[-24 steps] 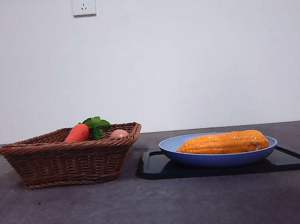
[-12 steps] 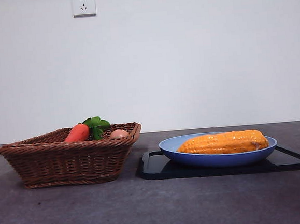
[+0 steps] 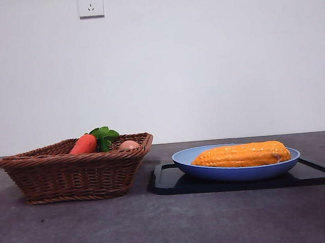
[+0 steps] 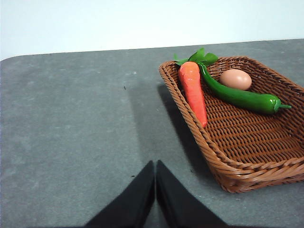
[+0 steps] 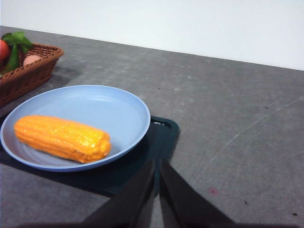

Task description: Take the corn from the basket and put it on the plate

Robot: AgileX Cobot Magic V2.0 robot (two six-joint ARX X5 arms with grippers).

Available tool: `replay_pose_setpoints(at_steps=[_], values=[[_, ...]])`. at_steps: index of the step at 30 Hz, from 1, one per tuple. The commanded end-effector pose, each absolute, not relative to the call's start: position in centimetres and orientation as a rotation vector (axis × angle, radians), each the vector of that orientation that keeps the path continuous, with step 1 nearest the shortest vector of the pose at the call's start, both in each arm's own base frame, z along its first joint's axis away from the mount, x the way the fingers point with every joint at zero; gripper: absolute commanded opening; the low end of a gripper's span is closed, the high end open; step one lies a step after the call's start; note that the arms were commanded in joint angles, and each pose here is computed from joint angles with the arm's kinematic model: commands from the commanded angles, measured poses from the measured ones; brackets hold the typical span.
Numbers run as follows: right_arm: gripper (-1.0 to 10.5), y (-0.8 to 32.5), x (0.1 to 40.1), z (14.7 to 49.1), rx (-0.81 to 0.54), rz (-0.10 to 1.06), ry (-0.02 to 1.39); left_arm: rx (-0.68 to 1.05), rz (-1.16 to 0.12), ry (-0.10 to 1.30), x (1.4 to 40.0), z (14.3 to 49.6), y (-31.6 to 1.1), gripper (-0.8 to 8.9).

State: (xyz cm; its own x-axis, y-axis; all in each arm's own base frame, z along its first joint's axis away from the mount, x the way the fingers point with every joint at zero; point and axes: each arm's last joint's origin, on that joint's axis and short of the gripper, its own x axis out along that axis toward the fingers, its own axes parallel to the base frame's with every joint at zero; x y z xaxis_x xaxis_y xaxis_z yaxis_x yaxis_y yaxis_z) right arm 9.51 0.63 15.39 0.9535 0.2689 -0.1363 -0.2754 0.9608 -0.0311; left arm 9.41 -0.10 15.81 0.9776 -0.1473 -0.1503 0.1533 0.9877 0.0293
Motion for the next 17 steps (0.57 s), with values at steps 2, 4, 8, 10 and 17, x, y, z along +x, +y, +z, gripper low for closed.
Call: replay_pose_setpoints(at_steps=[2, 4, 8, 10, 17], values=[[0.0, 0.60, 9.52, 15.14, -0.035, 0.269, 0.143, 0.031, -0.151, 0.185, 9.49, 14.88, -0.08, 0.07], [0.0, 0.59, 9.52, 15.14, -0.035, 0.267, 0.143, 0.031, -0.151, 0.185, 9.49, 14.88, -0.08, 0.07], [0.0, 0.59, 9.52, 15.14, -0.035, 0.267, 0.143, 0.031, -0.151, 0.185, 9.49, 14.88, -0.08, 0.07], [0.0, 0.59, 9.52, 15.14, -0.035, 0.267, 0.143, 0.031, -0.151, 0.185, 9.49, 14.88, -0.08, 0.07], [0.0, 0.59, 9.52, 15.14, -0.035, 0.267, 0.143, 0.031, -0.151, 0.185, 9.49, 14.88, -0.08, 0.07]])
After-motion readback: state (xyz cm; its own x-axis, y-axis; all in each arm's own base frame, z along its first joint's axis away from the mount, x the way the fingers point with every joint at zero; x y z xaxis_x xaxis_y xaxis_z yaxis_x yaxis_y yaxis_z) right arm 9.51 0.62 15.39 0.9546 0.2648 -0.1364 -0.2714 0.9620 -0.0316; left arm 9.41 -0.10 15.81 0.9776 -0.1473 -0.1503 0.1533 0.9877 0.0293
